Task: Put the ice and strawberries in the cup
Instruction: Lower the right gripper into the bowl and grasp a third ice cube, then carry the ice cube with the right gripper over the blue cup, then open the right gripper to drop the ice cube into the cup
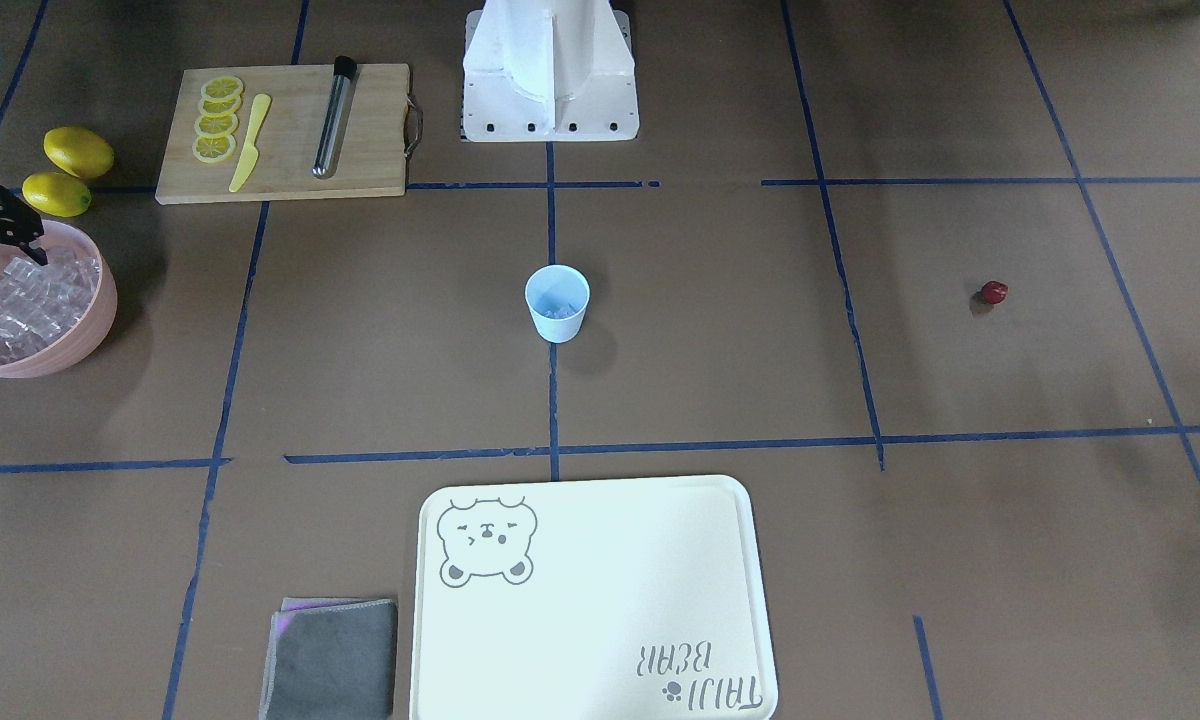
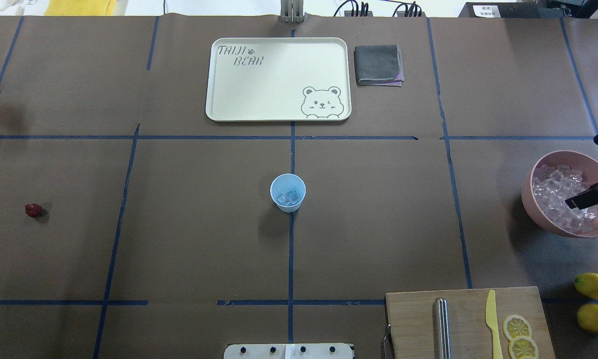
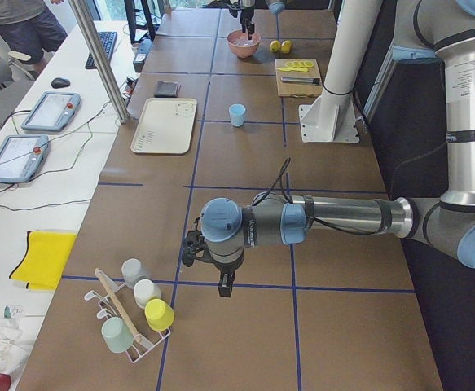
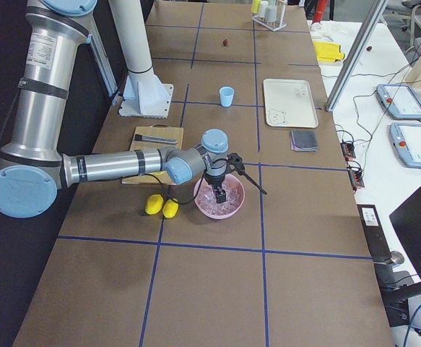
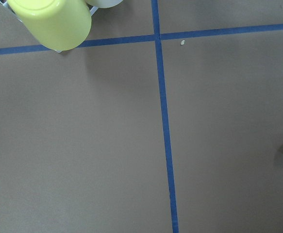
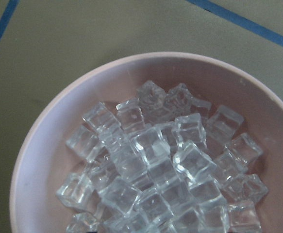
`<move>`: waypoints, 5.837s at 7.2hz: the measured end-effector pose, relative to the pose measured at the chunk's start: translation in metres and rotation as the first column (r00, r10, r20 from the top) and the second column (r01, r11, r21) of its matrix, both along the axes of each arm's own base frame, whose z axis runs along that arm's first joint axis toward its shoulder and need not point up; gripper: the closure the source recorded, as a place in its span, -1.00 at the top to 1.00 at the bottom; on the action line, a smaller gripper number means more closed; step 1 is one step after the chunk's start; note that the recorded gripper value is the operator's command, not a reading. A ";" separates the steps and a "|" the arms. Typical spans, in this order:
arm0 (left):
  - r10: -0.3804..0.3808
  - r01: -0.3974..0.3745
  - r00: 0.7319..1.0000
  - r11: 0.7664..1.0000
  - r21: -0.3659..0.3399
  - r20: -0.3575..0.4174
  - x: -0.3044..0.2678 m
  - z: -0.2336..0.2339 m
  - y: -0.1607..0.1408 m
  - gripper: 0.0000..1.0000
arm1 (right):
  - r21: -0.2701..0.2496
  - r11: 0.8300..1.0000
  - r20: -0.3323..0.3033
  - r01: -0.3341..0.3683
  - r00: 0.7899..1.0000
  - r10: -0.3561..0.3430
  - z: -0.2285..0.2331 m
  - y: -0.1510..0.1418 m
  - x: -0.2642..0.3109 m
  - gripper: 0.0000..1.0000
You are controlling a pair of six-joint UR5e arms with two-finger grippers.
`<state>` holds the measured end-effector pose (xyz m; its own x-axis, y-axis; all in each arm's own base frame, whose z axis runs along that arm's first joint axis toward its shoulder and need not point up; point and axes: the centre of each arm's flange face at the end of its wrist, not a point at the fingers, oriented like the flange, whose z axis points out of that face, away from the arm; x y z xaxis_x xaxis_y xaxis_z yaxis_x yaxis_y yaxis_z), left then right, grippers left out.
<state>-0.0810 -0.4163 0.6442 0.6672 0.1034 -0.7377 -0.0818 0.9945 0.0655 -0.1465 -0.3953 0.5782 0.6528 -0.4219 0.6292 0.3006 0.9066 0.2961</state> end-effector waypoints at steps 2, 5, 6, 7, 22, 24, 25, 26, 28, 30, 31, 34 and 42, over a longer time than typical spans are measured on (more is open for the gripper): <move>0.000 0.000 1.000 1.000 0.000 0.000 0.000 0.000 0.000 1.00 | -0.017 1.000 -0.006 0.010 1.000 -0.010 0.007 0.008 0.000 0.39; 0.000 0.000 1.000 1.000 0.000 0.000 0.000 0.000 0.000 1.00 | -0.024 1.000 -0.002 0.020 1.000 -0.020 0.008 0.011 -0.002 0.23; 0.000 0.000 1.000 1.000 0.000 0.000 0.000 0.000 0.000 1.00 | -0.024 0.999 -0.001 0.024 1.000 -0.024 0.008 0.012 -0.003 0.23; 0.000 0.000 1.000 1.000 0.000 0.000 0.000 0.000 0.000 1.00 | -0.023 0.999 0.000 0.027 1.000 -0.027 0.007 0.012 -0.004 0.20; -0.001 0.001 1.000 1.000 0.011 0.002 0.000 -0.007 0.000 1.00 | -0.129 0.964 0.113 -0.232 0.962 0.247 -0.160 -0.036 -0.019 -1.00; -0.001 0.001 1.000 1.000 0.016 0.002 0.000 -0.009 -0.001 1.00 | -0.167 0.955 0.128 -0.244 0.955 0.266 -0.233 -0.060 -0.058 -1.00; -0.001 0.001 1.000 1.000 0.016 0.002 0.000 -0.009 -0.001 1.00 | -0.191 0.950 0.125 -0.248 0.953 0.274 -0.279 -0.066 -0.085 -1.00; -0.001 0.001 1.000 1.000 0.017 0.002 0.000 -0.009 -0.001 1.00 | -0.210 0.943 0.117 -0.258 0.951 0.287 -0.324 -0.065 -0.117 -1.00; -0.001 0.001 1.000 1.000 0.016 0.002 0.000 -0.009 0.000 1.00 | -0.230 0.927 0.100 -0.297 0.940 0.326 -0.391 -0.051 -0.193 -1.00; -0.001 0.001 1.000 1.000 0.014 0.002 0.000 -0.008 0.000 1.00 | -0.239 0.904 0.072 -0.353 0.923 0.379 -0.437 -0.041 -0.277 -1.00; -0.001 0.001 1.000 1.000 0.013 0.002 0.000 -0.008 0.000 1.00 | -0.244 0.894 0.055 -0.375 0.915 0.399 -0.457 -0.032 -0.319 -1.00; -0.001 0.001 1.000 1.000 0.013 0.002 0.000 -0.008 0.000 1.00 | -0.249 0.874 0.002 -0.417 0.902 0.431 -0.487 -0.004 -0.410 -1.00; -0.001 0.001 1.000 1.000 0.013 0.002 0.000 -0.008 0.001 1.00 | -0.229 0.880 -0.029 -0.415 0.907 0.420 -0.470 0.007 -0.425 0.98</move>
